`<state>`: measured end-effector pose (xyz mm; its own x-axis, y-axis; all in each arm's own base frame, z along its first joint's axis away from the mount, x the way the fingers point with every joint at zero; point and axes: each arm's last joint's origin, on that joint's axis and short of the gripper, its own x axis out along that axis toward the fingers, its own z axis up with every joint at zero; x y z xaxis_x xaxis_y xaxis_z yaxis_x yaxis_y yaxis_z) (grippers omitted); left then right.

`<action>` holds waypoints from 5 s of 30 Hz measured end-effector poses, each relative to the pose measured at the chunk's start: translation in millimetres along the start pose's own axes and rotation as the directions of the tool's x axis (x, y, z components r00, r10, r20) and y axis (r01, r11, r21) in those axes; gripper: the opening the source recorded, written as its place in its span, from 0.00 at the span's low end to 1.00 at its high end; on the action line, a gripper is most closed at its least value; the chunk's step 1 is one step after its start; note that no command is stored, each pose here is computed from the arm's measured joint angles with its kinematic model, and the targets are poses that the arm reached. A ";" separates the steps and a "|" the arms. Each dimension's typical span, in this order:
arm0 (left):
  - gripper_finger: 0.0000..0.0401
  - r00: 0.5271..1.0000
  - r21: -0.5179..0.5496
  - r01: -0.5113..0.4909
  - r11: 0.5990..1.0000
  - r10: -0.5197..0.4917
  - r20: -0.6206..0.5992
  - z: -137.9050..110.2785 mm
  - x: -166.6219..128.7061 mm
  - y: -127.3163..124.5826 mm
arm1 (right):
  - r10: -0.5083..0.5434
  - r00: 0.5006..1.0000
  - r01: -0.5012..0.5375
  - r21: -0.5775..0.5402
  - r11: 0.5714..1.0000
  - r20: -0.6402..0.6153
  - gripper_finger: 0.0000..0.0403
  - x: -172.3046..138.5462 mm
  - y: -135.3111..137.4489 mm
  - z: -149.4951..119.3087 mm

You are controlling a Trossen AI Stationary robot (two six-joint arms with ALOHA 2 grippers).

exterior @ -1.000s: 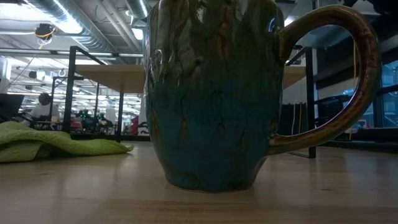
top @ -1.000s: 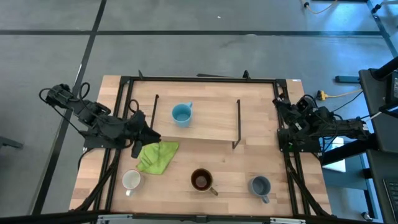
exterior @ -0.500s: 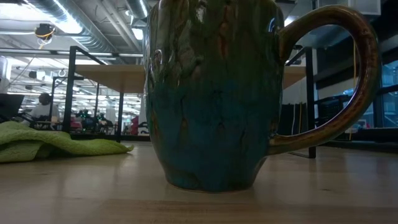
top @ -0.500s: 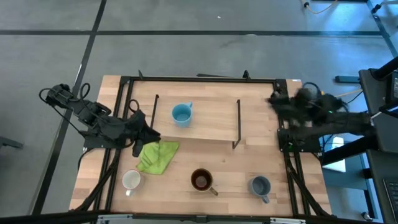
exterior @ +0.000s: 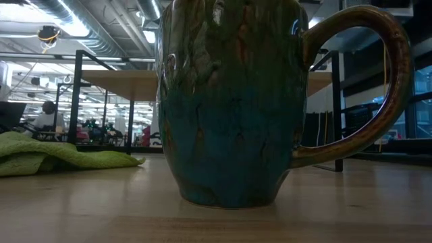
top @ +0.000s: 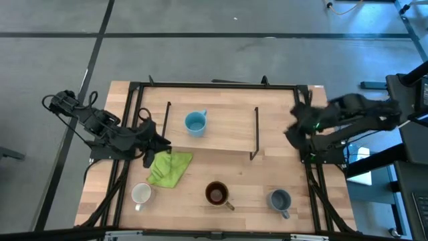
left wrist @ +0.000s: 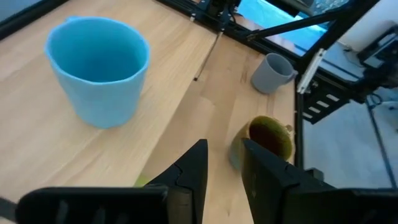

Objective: Stack small to large cups/mugs on shelf
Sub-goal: Put the gray mug on the shelf

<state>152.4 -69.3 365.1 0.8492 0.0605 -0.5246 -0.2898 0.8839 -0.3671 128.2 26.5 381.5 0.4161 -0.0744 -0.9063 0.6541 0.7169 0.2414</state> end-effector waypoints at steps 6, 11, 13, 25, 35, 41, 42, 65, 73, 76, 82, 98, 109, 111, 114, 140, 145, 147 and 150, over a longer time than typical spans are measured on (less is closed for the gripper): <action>0.22 1.000 0.008 -0.015 1.000 0.015 -0.007 -1.0 0.0 1.2 | 0.094 0.982 -0.082 0.083 0.993 -0.162 0.34 45.0 29.1 -53.8; 0.22 1.000 0.028 -0.015 0.999 0.015 -0.007 -1.0 0.0 1.2 | 0.085 0.973 -0.041 0.201 0.979 -0.214 0.34 81.9 47.8 -96.3; 0.22 1.000 0.031 -0.015 0.999 0.015 -0.007 -1.0 0.0 1.2 | 0.030 0.967 0.028 0.222 0.975 -0.253 0.34 92.2 52.0 -112.1; 0.22 1.000 0.028 -0.008 1.000 0.008 -0.013 -1.2 0.0 1.0 | -0.008 0.956 0.110 0.333 0.936 -0.292 0.34 123.6 91.0 -162.4; 0.22 1.000 0.022 -0.004 1.000 0.005 -0.010 -0.9 0.0 0.7 | -0.085 0.956 0.183 0.342 0.922 -0.281 0.34 144.5 98.3 -173.6; 0.22 1.000 0.006 -0.002 1.000 0.002 -0.013 -1.0 0.0 0.6 | -0.118 0.954 0.211 0.337 0.918 -0.275 0.34 152.7 100.1 -177.2; 0.22 1.000 0.006 -0.002 1.000 0.002 -0.013 -1.0 0.0 0.7 | -0.125 0.954 0.217 0.334 0.917 -0.274 0.34 154.3 100.3 -178.0; 0.22 1.000 0.058 -0.004 0.998 0.005 -0.012 -1.0 0.0 0.7 | -0.149 0.942 0.258 0.369 0.893 -0.299 0.06 164.2 103.4 -175.6; 0.22 0.999 0.049 0.004 0.999 -0.002 -0.032 -2.1 -1.7 2.3 | -0.042 0.985 0.101 0.362 0.927 -0.167 0.03 149.9 119.9 -118.8; 0.22 0.998 0.028 -0.018 0.999 0.020 -0.061 -4.9 -4.7 6.8 | 0.020 0.990 0.023 0.299 0.954 -0.142 0.03 139.7 132.2 -91.3; 0.22 0.995 0.027 -0.064 0.998 0.065 -0.073 -8.5 -9.4 12.5 | 0.053 0.999 -0.050 0.200 0.979 -0.008 0.03 110.8 141.3 -32.2; 0.22 0.994 0.066 -0.084 0.994 0.089 -0.070 -12.8 -11.9 11.7 | 0.124 0.992 -0.122 0.073 0.990 -0.026 0.03 124.2 146.8 29.8; 0.22 0.992 0.076 -0.098 0.992 0.104 -0.076 -13.8 -12.1 13.1 | 0.265 0.961 -0.266 0.011 0.964 0.075 0.03 149.6 168.1 69.9; 0.22 0.992 0.076 -0.098 0.992 0.104 -0.076 -13.8 -12.1 13.1 | 0.293 0.949 -0.293 -0.013 0.956 0.115 0.03 145.6 172.8 83.1; 0.22 0.992 0.068 -0.097 0.993 0.102 -0.078 -13.8 -12.1 13.0 | 0.306 0.942 -0.299 -0.065 0.952 0.138 0.03 144.8 181.4 99.1; 0.22 0.990 0.079 -0.121 0.989 0.126 -0.058 -12.1 -11.1 14.8 | 0.397 0.916 -0.398 -0.222 0.890 -0.053 0.03 223.2 233.6 148.9; 0.22 0.990 0.079 -0.130 0.988 0.134 -0.048 -11.8 -11.1 15.0 | 0.352 0.936 -0.341 -0.221 0.914 0.011 0.03 218.6 232.6 151.1; 0.22 0.990 0.079 -0.130 0.988 0.134 -0.048 -11.8 -11.1 15.0 | 0.311 0.950 -0.299 -0.220 0.929 0.021 0.03 219.2 231.8 147.9; 0.22 0.990 0.075 -0.128 0.989 0.132 -0.046 -11.6 -11.1 14.8 | 0.305 0.952 -0.293 -0.211 0.933 0.028 0.03 218.5 234.8 144.0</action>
<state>133.6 -62.2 356.6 0.7822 0.1548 -0.6034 -0.3620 0.9012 -0.2381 463.6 78.7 290.1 0.6133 0.1289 -0.7792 0.3549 0.8364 0.4177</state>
